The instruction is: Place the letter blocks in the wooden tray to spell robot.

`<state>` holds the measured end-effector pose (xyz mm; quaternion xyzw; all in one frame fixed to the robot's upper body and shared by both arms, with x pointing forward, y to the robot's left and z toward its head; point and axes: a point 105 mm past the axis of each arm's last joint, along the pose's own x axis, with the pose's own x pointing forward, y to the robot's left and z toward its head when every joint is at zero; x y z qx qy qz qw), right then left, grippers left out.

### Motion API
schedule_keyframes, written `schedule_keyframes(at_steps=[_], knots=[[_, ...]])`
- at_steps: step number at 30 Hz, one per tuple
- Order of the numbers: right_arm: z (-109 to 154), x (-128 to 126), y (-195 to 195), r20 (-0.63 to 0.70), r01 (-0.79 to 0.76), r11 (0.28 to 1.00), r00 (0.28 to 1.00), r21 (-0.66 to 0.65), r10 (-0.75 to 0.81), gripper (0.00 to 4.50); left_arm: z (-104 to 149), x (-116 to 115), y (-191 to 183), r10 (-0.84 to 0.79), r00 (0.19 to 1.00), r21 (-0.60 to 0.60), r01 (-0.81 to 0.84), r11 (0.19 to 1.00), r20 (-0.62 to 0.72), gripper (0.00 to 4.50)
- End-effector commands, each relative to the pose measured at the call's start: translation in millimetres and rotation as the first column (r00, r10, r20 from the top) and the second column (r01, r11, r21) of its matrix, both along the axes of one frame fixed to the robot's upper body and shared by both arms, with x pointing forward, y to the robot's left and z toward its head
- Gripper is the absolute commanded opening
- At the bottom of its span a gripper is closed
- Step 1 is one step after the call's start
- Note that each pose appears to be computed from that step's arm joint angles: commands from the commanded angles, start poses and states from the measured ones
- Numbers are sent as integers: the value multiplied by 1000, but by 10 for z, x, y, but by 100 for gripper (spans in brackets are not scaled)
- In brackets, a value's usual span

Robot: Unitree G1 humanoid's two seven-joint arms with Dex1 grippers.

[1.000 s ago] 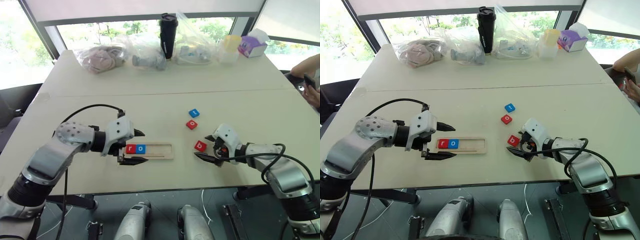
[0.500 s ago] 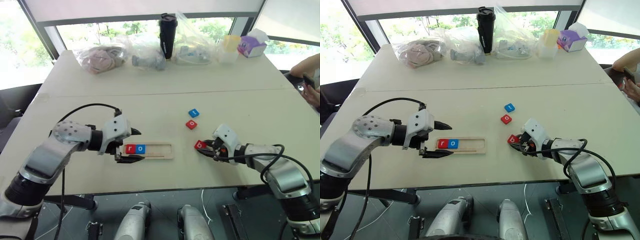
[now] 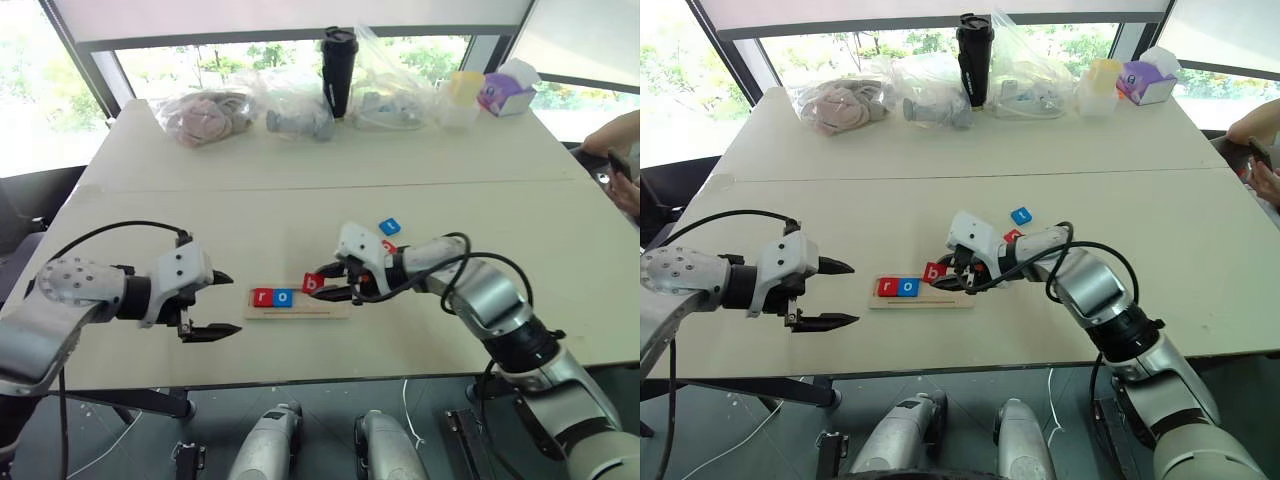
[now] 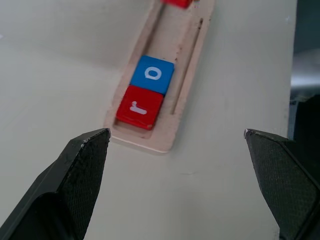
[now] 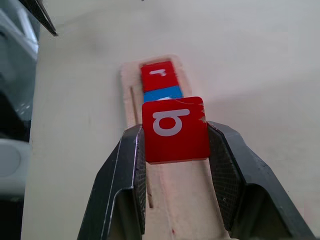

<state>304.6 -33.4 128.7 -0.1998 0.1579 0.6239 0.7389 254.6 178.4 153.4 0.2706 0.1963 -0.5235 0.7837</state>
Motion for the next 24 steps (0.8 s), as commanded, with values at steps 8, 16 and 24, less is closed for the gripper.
schedule_keyframes(at_steps=[8,16,24], knots=[[-26,80,96,7,-126,991,992,-45,127,117,86,-75,-79,36,998,-33,-34,999,47,450],[-102,248,221,12,-110,991,994,-76,111,117,76,-67,-78,49,998,-35,-48,998,45,450],[-124,295,266,20,-108,990,994,-92,110,117,71,-52,-96,47,998,-40,-45,998,47,450]])
